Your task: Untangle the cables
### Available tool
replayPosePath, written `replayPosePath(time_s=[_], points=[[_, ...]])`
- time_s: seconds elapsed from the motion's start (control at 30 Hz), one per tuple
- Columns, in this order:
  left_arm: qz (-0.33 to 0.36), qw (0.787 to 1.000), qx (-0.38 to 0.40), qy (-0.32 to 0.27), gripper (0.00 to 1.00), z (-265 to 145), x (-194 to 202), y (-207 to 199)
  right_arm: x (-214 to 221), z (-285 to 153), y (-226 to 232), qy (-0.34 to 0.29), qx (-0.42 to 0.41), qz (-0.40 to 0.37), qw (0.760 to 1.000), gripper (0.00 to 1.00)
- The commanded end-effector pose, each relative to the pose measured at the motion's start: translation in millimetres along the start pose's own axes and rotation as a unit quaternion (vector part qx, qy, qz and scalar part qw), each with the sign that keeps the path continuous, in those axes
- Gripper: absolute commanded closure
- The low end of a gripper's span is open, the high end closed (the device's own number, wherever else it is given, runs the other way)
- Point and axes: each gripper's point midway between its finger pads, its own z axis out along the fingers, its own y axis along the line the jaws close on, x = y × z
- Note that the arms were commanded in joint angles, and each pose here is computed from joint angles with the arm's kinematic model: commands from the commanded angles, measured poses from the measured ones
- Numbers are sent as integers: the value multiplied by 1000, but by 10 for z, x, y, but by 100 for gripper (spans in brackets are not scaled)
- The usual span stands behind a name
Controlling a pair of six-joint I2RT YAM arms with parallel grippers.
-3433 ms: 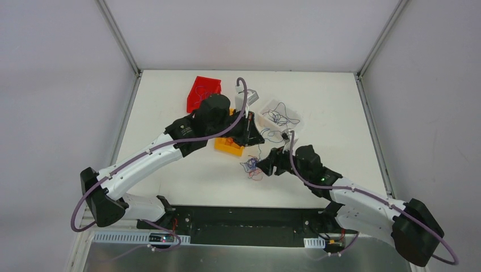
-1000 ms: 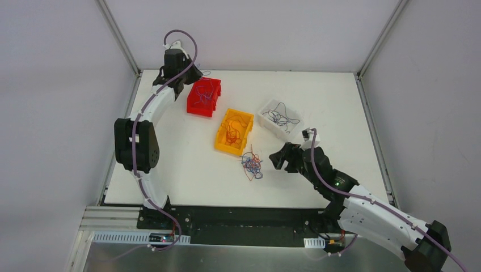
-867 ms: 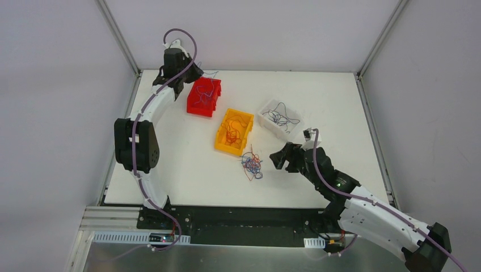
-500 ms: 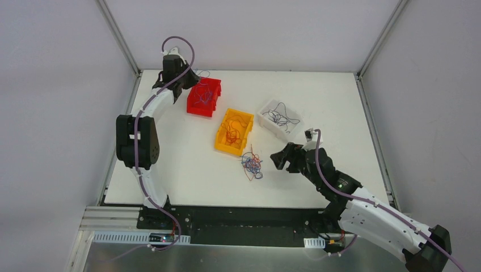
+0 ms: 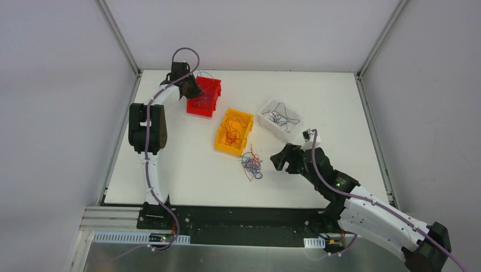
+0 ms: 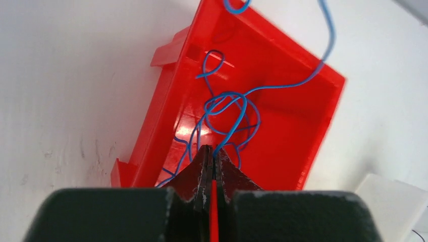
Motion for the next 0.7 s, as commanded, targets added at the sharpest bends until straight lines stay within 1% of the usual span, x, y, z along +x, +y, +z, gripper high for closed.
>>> replayPosePath(time_s=[0.0,0.2,0.4,0.43,0.47,0.5,0.53,0.63,0.67], points=[[6,999,-4,50,100,70,152,28,-197,-13,121,-26,-10,5,1000,23],[10,997,-14,74,100,128,242,78,-175,-17,101,-25,-10,6,1000,23],[25,997,-19,74,100,-21,263,32,-163,-18,77,-26,-7,6,1000,23],[31,997,-20,70,98,-65,237,7,-167,-15,81,-26,-7,5,1000,23],[39,997,-19,68,91,-99,227,-18,-168,-14,90,-24,-7,4,1000,23],[43,997,-18,63,82,-146,190,-42,-175,-14,100,-25,-8,4,1000,23],[47,997,-19,61,75,-182,164,-58,-179,-13,106,-25,-9,4,1000,23],[54,997,-27,47,61,-291,67,-90,-175,-7,121,-23,-12,4,1000,23],[58,997,-27,39,59,-341,18,-118,-169,-4,118,-22,-12,4,1000,23]])
